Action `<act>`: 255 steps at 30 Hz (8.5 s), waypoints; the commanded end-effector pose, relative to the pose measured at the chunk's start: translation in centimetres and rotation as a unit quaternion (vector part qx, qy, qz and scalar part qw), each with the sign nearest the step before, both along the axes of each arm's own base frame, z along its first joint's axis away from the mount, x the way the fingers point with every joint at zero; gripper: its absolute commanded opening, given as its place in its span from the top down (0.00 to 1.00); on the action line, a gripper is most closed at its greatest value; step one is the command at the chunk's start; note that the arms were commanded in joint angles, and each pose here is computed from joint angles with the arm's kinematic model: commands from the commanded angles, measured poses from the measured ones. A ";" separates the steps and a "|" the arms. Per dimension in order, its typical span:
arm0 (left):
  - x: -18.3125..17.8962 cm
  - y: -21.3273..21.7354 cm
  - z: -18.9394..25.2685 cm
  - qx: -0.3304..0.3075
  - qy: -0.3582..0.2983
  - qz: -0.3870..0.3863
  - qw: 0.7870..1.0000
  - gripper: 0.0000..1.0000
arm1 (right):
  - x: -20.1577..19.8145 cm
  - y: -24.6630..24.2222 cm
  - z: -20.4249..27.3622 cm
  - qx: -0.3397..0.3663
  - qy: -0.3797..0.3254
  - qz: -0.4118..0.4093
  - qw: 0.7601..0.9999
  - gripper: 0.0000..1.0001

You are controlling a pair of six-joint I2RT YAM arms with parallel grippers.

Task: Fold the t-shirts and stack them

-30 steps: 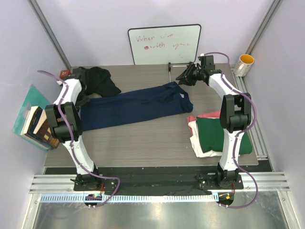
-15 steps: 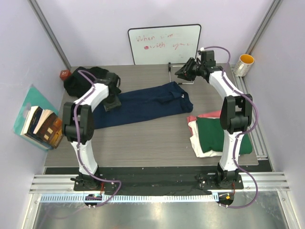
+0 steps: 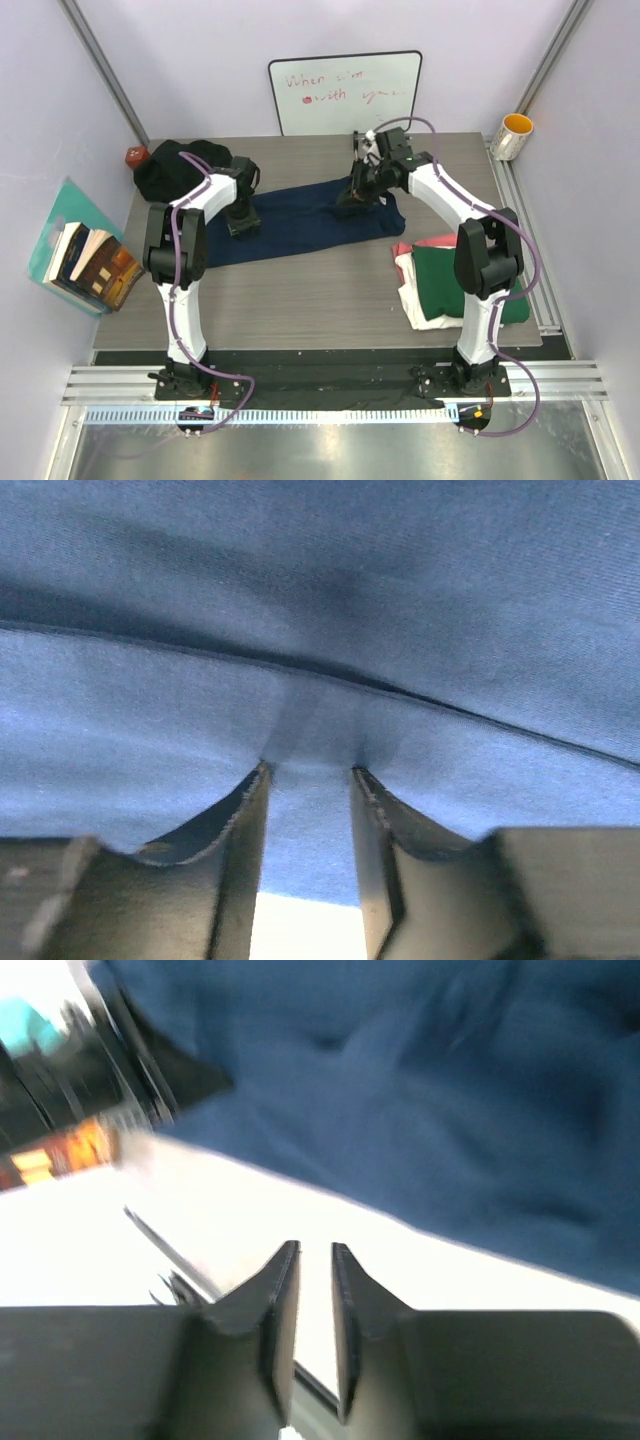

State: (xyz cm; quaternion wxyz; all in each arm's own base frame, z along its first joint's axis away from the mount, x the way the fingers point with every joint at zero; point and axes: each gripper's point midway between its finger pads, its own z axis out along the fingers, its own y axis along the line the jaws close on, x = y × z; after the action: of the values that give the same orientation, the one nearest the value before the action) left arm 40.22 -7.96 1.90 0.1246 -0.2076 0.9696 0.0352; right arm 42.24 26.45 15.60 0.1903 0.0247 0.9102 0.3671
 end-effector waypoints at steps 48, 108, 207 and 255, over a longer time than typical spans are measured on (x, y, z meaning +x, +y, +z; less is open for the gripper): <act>-7.1 1.2 -1.1 0.001 0.053 -0.035 0.998 0.73 | 0.4 -4.9 -10.5 -0.243 0.030 0.016 0.969 0.93; -17.1 0.6 -0.8 -0.014 0.196 -0.109 0.974 0.83 | 2.1 -3.7 -0.6 -0.254 -0.075 0.003 0.964 0.49; -17.3 0.2 -2.3 -0.024 0.228 -0.122 0.966 0.85 | 3.8 -5.9 -6.6 -0.308 -0.129 0.038 0.942 0.38; -17.6 -0.9 -3.1 -0.022 0.243 -0.130 0.961 0.86 | 5.7 4.9 -4.6 -0.145 -0.189 0.106 0.965 0.99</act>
State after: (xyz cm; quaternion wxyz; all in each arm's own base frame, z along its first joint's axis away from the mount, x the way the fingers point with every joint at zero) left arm 21.55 -8.07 1.04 -0.1369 -0.0668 0.9868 0.0543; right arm 46.77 29.09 8.47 0.2882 -0.1640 0.9181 0.2169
